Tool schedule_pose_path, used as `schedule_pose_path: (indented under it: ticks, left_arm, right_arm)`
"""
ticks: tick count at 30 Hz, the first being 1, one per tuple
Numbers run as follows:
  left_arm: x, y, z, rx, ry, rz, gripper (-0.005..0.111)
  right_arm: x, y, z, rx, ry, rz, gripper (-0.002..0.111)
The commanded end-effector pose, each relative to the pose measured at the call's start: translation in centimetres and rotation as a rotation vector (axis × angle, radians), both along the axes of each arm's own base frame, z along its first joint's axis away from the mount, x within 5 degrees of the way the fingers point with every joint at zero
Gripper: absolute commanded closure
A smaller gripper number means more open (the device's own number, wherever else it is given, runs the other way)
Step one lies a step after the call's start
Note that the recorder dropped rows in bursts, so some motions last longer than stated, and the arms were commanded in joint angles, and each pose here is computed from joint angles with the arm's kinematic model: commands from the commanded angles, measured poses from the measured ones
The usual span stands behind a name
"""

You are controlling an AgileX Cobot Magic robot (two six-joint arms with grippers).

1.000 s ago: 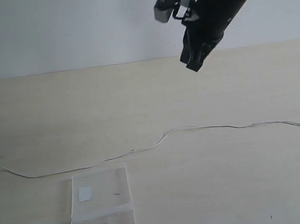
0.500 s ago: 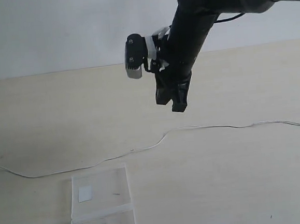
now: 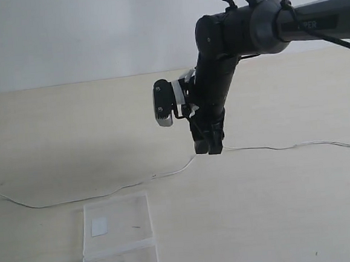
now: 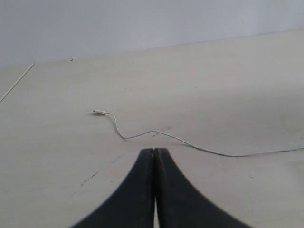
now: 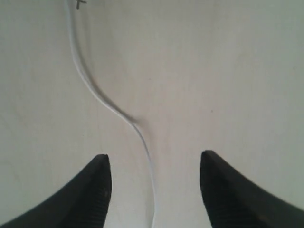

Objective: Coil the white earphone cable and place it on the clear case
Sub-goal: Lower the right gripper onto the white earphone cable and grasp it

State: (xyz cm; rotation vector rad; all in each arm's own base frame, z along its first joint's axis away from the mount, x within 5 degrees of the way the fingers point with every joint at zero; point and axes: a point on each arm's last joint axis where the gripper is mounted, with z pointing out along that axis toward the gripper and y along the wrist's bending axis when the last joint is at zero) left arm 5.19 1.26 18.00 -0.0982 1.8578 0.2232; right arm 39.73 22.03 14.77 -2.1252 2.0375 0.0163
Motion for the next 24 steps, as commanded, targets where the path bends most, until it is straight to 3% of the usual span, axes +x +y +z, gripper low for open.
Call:
schedule_pose_path:
  ticks: [1, 18, 24]
  left_arm:
    - [0.0, 0.0, 0.1, -0.007, -0.014, 0.001, 0.107]
    - [0.0, 0.0, 0.1, -0.007, -0.014, 0.001, 0.107]
    - [0.0, 0.0, 0.1, -0.007, -0.014, 0.001, 0.107]
  right_arm:
    - [0.4, 0.1, -0.9, -0.024, -0.014, 0.008, 0.053]
    - [0.7, -0.1, -4.1, -0.071, 0.019, 0.012, 0.053]
    - [0.5, -0.2, -6.3, -0.093, 0.074, -0.032, 0.063]
